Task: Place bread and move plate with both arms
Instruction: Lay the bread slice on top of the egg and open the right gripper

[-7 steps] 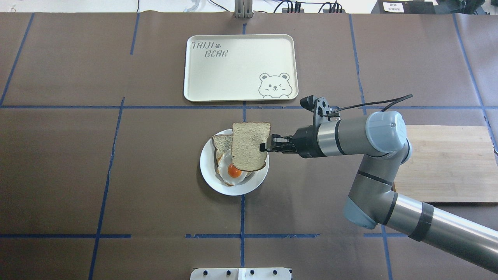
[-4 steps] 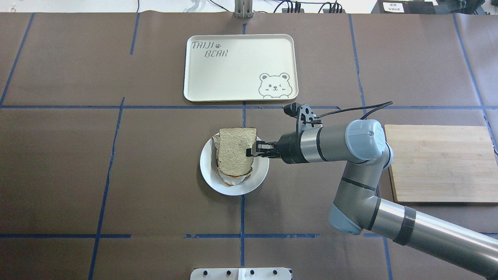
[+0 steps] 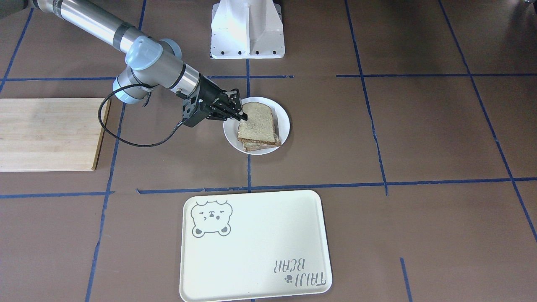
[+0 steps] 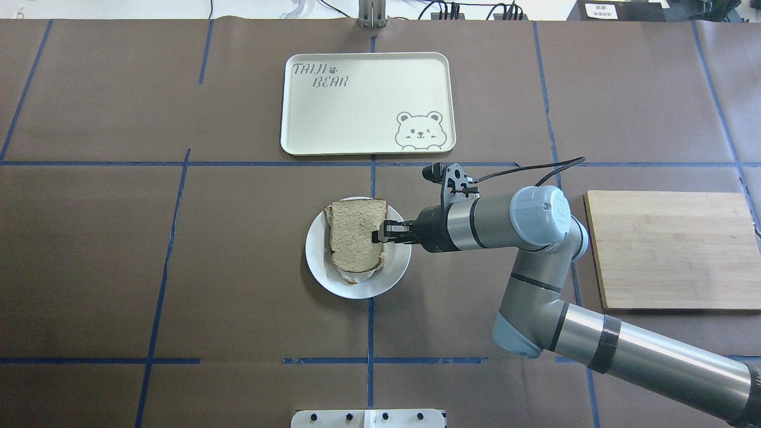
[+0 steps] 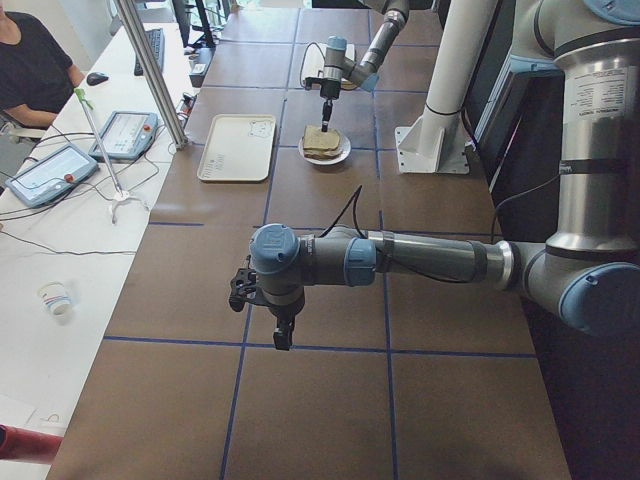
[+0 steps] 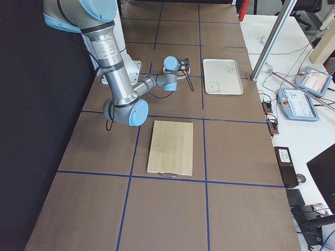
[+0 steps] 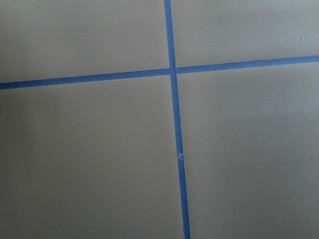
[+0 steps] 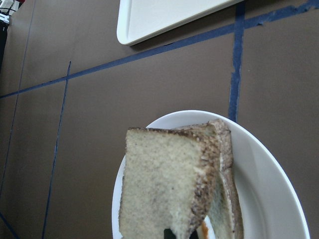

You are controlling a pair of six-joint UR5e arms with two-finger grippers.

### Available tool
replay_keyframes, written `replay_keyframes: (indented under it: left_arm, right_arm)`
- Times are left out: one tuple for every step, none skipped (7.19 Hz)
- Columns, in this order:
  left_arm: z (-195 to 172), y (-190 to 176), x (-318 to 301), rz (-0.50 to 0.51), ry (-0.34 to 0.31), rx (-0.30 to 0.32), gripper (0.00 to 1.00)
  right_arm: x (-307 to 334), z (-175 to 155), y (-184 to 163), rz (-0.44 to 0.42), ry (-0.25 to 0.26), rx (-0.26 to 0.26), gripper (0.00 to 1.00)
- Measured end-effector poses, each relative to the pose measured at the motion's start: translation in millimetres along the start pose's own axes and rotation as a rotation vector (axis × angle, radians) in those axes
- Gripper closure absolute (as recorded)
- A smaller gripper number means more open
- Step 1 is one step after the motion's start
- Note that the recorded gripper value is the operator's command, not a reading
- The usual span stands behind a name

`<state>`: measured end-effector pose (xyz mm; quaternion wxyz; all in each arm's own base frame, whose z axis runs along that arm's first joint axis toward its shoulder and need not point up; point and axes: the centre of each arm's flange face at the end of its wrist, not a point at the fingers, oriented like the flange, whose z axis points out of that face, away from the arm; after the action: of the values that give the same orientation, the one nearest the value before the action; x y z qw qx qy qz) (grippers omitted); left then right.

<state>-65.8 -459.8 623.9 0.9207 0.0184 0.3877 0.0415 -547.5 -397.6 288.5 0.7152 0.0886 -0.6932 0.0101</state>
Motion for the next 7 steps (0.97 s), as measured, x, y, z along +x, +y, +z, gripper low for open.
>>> replay_keyframes:
  left_arm:
    - [0, 0, 0, 0.000, 0.000, 0.000, 0.00]
    - [0, -1, 0, 0.000, 0.000, 0.000, 0.00]
    - [0, -1, 0, -0.001, 0.000, 0.000, 0.00]
    - [0, -1, 0, 0.000, 0.000, 0.001, 0.00]
    - [-1, -2, 0, 0.000, 0.000, 0.001, 0.00]
    - [-1, -3, 1, 0.002, 0.000, 0.003, 0.00]
    - [-3, -3, 3, 0.003, -0.001, 0.006, 0.00]
  right_arm:
    - [0, 5, 3, 0.001, 0.004, -0.007, 0.93]
    - [2, 7, 6, 0.001, 0.005, -0.012, 0.72]
    - [3, 7, 8, 0.001, 0.002, -0.017, 0.41]
    - [4, 6, 8, 0.001, 0.000, -0.019, 0.09]
    - [3, 4, 7, 0.001, -0.003, -0.020, 0.01]
    - [1, 0, 4, 0.002, -0.009, -0.015, 0.01]
    - [-1, -6, -4, 0.004, -0.014, -0.010, 0.01]
